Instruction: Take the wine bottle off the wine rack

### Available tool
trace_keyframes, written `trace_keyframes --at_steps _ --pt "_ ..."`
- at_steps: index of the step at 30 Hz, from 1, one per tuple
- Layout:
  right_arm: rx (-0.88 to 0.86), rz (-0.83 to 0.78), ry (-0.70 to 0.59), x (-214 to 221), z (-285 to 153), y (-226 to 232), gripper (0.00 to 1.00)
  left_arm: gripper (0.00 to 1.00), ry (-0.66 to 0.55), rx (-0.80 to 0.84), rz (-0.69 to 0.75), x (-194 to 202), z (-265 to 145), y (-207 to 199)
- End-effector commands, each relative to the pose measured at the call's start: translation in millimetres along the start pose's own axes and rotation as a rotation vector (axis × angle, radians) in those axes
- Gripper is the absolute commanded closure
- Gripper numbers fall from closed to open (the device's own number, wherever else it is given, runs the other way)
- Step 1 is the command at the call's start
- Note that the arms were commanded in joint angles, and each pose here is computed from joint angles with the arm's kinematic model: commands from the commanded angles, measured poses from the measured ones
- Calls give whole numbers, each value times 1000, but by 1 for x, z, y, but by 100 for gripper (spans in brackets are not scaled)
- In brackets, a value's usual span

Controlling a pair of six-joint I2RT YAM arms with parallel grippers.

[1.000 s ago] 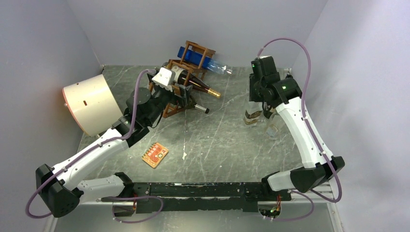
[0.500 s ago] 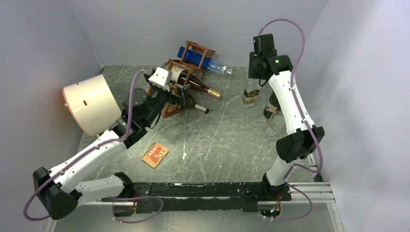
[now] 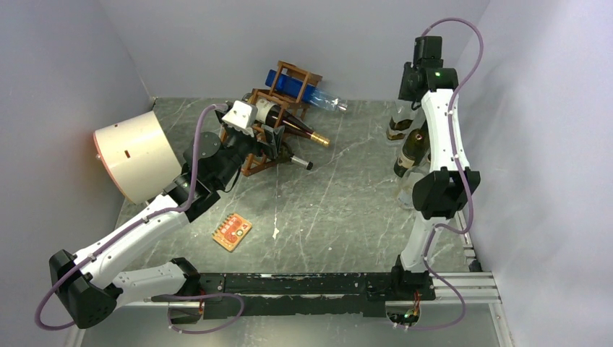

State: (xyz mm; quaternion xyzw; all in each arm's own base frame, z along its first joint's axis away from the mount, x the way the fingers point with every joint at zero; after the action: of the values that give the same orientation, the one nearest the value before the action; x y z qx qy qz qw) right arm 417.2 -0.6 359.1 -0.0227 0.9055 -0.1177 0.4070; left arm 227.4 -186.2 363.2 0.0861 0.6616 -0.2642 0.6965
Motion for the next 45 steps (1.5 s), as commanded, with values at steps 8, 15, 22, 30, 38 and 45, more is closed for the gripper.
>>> trace_keyframes --at_steps 8,15,22,30,38,45 --pt "6 34 -87 -11 23 -32 100 2 -1 22 -2 -2 2 -4" --pt "19 46 -72 -6 34 -42 100 2 8 32 -8 -1 4 -5" --pt "29 64 -52 0 44 -49 100 2 0 32 -7 -3 2 -5" --pt "59 72 -30 5 53 -52 100 2 2 39 -12 -3 2 -6" --pt "74 74 -10 13 62 -51 100 2 3 46 -16 -4 2 -7" --pt "68 71 9 19 67 -49 99 2 -7 45 -16 -6 0 -6"
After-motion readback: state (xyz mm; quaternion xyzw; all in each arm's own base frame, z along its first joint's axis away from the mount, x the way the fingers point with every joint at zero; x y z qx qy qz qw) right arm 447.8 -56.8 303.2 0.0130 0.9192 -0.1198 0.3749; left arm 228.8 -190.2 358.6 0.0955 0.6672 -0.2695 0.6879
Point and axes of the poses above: each gripper's point midway between its finger pads, its own z axis out along the fingers, its own y axis along the line the jaws close on, x = y × z, the point moved 10 cm from there along -z, back along the fingers, and after that the axes turned 13 degrees about -z, right-handed, at the moved point
